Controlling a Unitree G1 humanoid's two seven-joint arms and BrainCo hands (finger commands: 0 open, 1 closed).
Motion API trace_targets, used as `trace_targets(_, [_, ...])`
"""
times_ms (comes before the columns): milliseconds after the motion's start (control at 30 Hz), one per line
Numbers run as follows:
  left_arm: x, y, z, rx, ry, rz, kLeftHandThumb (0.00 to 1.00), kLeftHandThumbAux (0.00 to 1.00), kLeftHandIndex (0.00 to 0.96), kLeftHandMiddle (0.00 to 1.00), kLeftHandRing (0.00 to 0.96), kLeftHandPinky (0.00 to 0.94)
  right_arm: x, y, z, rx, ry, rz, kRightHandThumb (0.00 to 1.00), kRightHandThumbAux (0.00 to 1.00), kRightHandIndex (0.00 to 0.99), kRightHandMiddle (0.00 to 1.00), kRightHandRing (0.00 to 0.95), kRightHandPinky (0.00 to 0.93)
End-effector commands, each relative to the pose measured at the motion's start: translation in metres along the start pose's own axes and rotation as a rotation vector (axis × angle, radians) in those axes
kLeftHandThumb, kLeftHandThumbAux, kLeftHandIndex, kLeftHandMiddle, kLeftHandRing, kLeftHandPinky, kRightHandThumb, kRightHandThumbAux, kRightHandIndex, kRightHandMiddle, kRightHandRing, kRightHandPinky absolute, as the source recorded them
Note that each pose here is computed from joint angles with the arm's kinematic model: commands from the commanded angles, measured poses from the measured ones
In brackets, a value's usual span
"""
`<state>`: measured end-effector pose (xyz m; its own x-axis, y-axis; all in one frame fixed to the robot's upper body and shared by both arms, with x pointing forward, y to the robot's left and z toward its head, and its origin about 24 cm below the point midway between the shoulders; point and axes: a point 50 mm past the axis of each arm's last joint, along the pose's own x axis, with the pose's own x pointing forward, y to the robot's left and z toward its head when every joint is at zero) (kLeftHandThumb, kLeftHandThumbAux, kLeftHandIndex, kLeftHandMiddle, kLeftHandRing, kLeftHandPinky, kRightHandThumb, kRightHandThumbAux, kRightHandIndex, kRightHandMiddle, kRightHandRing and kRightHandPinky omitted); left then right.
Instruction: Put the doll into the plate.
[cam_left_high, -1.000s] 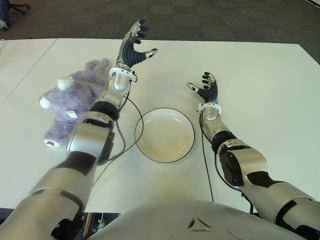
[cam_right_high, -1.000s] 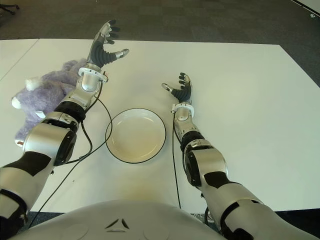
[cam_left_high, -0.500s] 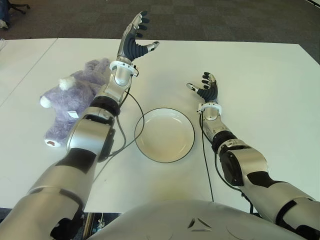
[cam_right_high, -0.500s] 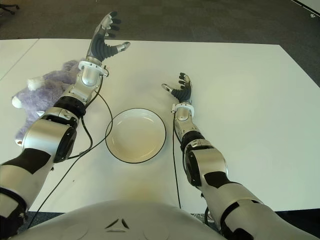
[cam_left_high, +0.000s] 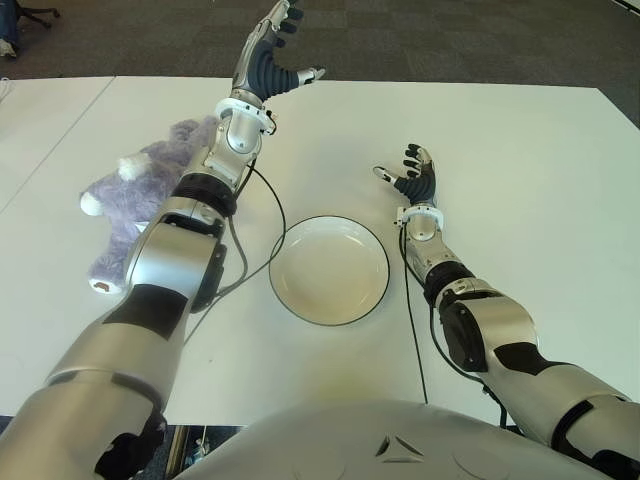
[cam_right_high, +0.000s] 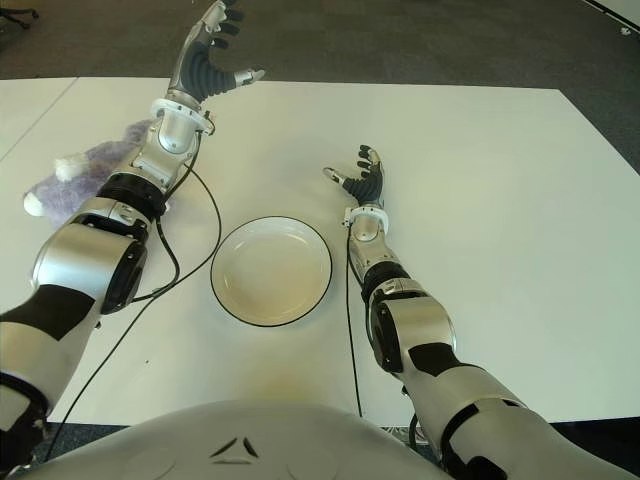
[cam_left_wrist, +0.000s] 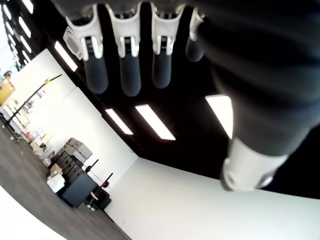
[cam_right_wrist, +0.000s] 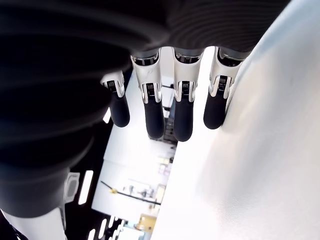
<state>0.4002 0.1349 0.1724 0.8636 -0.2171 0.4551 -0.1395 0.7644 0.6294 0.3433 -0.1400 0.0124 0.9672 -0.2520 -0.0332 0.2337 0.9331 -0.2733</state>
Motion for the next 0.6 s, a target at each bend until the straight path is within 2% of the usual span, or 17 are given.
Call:
trace_targets(33, [0.003, 0.010, -0.003, 0.133, -0.004, -0.026, 0.113, 0.721, 0.072, 0.214, 0.252, 0.282, -0.064, -0.006, -0.099, -0.095, 0.429, 0.049, 0.000, 0.752, 0.162, 0.207, 0.211, 0.214])
trace_targets(433, [0.000, 0.035, -0.024, 0.402, 0.088, -0.087, 0.010, 0.633, 0.075, 0.190, 0.193, 0.184, -0.063, -0.009, -0.099, -0.079, 0.425, 0.048, 0.000, 0.759, 0.159, 0.208, 0.211, 0.218])
trace_targets(500, [0.000, 0.038, -0.027, 0.435, 0.109, -0.089, 0.000, 0.588, 0.075, 0.195, 0.193, 0.196, -0.062, -0.010, -0.099, -0.079, 0.425, 0.048, 0.000, 0.757, 0.159, 0.212, 0.214, 0.222])
trace_targets(567, [0.000, 0.039, -0.027, 0.449, 0.118, -0.090, 0.000, 0.576, 0.074, 0.233, 0.260, 0.284, -0.062, -0.011, -0.099, -0.080, 0.425, 0.047, 0.000, 0.757, 0.160, 0.215, 0.216, 0.225])
trace_targets(600, [0.000, 0.040, -0.028, 0.463, 0.126, -0.092, 0.000, 0.575, 0.074, 0.236, 0.265, 0.291, -0.062, -0.011, -0.099, -0.082, 0.423, 0.046, 0.000, 0.757, 0.160, 0.215, 0.216, 0.225])
